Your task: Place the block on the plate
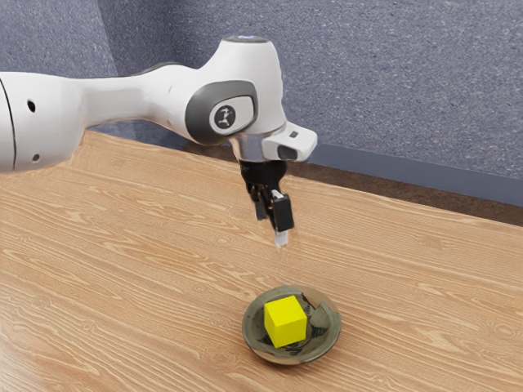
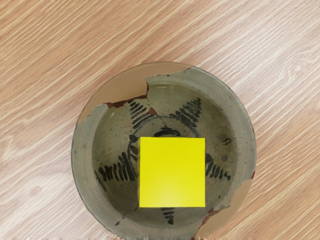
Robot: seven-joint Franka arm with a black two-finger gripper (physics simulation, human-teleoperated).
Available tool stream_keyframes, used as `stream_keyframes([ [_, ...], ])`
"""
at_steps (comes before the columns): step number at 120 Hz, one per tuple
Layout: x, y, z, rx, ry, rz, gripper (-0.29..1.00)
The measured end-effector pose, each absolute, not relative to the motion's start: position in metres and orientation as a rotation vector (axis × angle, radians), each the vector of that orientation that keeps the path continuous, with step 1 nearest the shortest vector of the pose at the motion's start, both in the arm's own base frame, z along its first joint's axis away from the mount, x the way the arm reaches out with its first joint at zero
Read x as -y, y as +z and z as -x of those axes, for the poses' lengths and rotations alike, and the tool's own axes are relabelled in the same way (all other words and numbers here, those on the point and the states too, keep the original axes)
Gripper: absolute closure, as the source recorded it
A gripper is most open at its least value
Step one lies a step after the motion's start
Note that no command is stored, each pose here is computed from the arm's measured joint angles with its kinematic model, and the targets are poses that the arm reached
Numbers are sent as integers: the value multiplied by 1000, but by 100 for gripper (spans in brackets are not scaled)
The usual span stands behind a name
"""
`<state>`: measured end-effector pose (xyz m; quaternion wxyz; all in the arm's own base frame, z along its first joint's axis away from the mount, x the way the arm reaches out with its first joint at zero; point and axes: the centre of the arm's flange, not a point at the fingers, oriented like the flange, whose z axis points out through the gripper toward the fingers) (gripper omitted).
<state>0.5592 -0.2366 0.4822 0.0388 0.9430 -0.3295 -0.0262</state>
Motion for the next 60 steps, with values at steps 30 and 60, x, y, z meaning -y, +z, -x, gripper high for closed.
stream_keyframes([
  [30,156,563,-557,756,4,-2978,0],
  [60,64,611,-559,347,-62,-3059,0],
])
